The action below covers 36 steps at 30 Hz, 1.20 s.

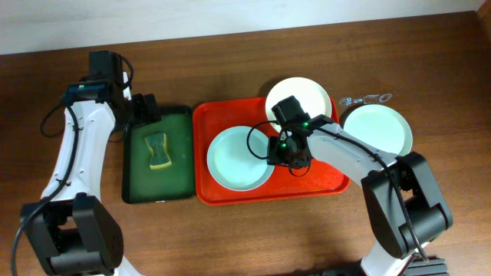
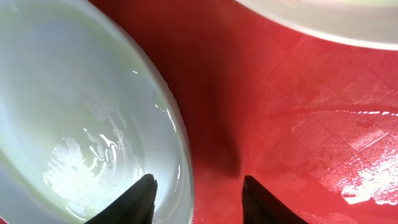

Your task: Clean dirty plates on tray and stack at the side

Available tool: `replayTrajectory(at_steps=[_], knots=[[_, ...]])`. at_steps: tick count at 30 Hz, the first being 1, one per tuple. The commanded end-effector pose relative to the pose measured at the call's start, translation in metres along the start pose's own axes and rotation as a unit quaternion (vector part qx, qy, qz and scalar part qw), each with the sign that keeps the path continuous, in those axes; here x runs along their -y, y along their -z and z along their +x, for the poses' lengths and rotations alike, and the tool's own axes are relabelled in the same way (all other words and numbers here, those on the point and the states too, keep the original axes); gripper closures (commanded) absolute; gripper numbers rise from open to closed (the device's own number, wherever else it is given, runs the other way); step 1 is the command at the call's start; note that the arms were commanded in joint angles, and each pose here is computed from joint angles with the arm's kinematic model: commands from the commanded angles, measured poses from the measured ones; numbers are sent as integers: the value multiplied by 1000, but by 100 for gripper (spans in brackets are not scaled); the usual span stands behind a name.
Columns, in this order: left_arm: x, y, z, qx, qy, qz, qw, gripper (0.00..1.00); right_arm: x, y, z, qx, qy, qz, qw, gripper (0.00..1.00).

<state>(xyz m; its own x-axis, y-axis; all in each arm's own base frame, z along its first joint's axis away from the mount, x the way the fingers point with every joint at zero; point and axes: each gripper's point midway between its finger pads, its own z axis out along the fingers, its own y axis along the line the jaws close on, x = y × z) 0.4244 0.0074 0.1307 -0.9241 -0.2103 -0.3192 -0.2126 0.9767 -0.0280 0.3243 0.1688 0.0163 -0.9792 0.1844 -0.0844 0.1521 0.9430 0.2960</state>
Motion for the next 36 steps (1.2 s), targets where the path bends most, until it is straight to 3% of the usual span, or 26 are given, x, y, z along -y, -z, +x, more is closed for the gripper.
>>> replayTrajectory(at_steps=[1, 5, 7, 8, 14, 24, 28, 30, 36], knots=[[-10, 9, -11, 25, 6, -23, 999, 1, 0, -2, 3, -7, -2, 3, 1000, 62], [-36, 9, -25, 44, 38, -30, 998, 1, 3, -1, 8, -17, -4, 10, 1000, 64], [-47, 9, -25, 43, 49, -35, 997, 1, 3, -2, 7, -16, -4, 9, 1000, 75], [-49, 9, -24, 42, 51, -36, 997, 1, 3, -2, 7, -15, -4, 9, 1000, 75], [-49, 9, -24, 40, 51, -36, 997, 1, 3, -2, 7, -16, -4, 9, 1000, 71], [-49, 9, -24, 40, 51, -36, 997, 1, -7, -12, 15, -16, 21, 17, 1000, 72], [-49, 9, -24, 40, 51, -36, 997, 1, -1, -12, 5, 10, 25, 42, 999, 83], [-49, 9, -24, 41, 51, -36, 997, 1, -4, -12, 1, 20, 27, 37, 999, 96], [-49, 9, -24, 40, 51, -36, 997, 1, -13, -7, -1, 18, 28, 16, 999, 96]])
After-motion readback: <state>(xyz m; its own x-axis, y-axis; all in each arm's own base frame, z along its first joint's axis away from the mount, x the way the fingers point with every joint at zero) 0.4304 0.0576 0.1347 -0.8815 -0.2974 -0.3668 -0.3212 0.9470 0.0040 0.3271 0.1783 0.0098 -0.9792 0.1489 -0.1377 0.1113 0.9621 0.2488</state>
